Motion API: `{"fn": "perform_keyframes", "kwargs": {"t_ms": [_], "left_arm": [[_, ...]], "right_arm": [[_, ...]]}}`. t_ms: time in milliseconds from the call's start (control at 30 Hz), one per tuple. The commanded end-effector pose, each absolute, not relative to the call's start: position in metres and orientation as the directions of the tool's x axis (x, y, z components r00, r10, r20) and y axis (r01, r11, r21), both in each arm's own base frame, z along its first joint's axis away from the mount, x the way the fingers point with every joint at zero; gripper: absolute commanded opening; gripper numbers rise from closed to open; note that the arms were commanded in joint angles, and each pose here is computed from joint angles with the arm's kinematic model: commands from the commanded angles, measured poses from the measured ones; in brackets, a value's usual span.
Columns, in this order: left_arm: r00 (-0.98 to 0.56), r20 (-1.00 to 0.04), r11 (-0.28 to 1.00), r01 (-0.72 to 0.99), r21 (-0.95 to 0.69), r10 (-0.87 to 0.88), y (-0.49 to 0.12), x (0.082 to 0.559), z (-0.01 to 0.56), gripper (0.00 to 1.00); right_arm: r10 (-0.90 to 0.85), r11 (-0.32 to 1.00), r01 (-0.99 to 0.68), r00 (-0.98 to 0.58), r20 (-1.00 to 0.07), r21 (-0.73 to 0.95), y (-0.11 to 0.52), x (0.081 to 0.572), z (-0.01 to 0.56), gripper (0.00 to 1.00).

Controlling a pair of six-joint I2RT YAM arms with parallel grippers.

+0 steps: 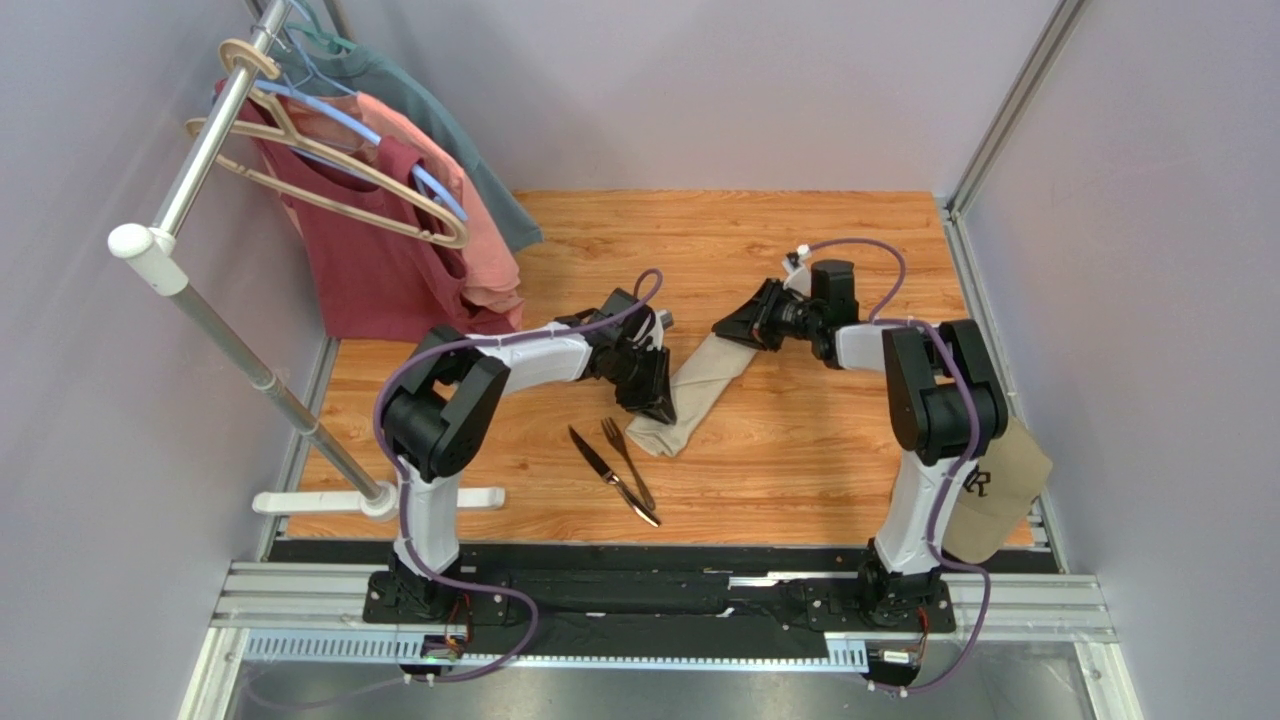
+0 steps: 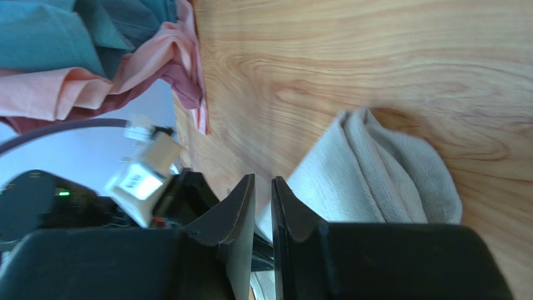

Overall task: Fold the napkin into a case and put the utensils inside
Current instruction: Smooth out the smaller rectangle-folded napkin at the center of the board, then pick up the fork from the center of the board.

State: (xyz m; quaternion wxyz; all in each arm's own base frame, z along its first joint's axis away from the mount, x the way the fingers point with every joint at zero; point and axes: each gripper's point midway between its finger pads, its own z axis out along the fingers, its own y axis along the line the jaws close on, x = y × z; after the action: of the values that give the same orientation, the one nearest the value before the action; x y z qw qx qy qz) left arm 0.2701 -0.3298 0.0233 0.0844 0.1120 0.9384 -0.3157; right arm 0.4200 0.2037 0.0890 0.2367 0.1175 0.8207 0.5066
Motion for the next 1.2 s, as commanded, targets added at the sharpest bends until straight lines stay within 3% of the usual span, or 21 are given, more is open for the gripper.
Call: {"fn": "perform_keyframes", "kwargs": {"t_ms": [0,67,167,333,367,400,433,500,667,767,900,1167], "left_arm": [[-0.944,-0.286,0.84,0.285,-0.461,0.163,-0.328,0.307,0.01,0.26],[-0.923,-0.348,0.836,0.318,-0.447,0.165,-0.336,0.328,0.023,0.27],[-0.925,-0.334,0.848,0.318,-0.424,0.18,-0.337,0.338,0.028,0.29],[-0.898,-0.422,0.831,0.327,-0.451,0.124,-0.317,0.314,0.086,0.48],[-0.906,-0.406,0.844,0.306,-0.44,0.117,-0.304,0.3,0.083,0.59],[-0.882,-0.462,0.835,0.318,-0.449,0.088,-0.295,0.294,0.116,0.74],[-0.885,-0.458,0.849,0.301,-0.435,0.079,-0.283,0.283,0.122,0.76],[-0.851,-0.525,0.88,0.266,-0.393,0.023,-0.25,0.267,0.152,0.77],[-0.777,-0.622,0.846,0.268,-0.46,-0.092,-0.211,0.227,0.211,0.82],[-0.762,-0.634,0.813,0.283,-0.51,-0.132,-0.203,0.205,0.233,0.82],[-0.733,-0.662,0.827,0.272,-0.493,-0.154,-0.181,0.189,0.24,0.8],[-0.737,-0.65,0.814,0.255,-0.522,-0.186,-0.166,0.164,0.235,0.79]], "right_arm": [[0.445,0.451,-0.044,-0.855,-0.267,0.891,0.202,0.433,0.076,0.19],[0.467,0.478,-0.019,-0.841,-0.272,0.878,0.191,0.441,0.07,0.19],[0.463,0.516,-0.038,-0.828,-0.316,0.856,0.182,0.451,0.083,0.2],[0.34,0.725,-0.045,-0.845,-0.413,0.688,0.174,0.425,0.106,0.45],[0.297,0.763,-0.065,-0.848,-0.439,0.643,0.182,0.415,0.111,0.49],[0.273,0.791,-0.096,-0.828,-0.49,0.604,0.184,0.403,0.133,0.62],[0.243,0.841,-0.07,-0.837,-0.491,0.536,0.18,0.388,0.127,0.66],[0.112,0.865,-0.182,-0.838,-0.535,0.467,0.209,0.354,0.139,0.7],[-0.155,0.852,-0.395,-0.816,-0.557,0.342,0.263,0.276,0.135,0.7],[-0.278,0.803,-0.501,-0.793,-0.542,0.321,0.29,0.243,0.121,0.6],[-0.407,0.796,-0.562,-0.772,-0.488,0.226,0.303,0.222,0.092,0.46],[-0.516,0.773,-0.615,-0.751,-0.412,0.152,0.325,0.202,0.055,0.47]]}}
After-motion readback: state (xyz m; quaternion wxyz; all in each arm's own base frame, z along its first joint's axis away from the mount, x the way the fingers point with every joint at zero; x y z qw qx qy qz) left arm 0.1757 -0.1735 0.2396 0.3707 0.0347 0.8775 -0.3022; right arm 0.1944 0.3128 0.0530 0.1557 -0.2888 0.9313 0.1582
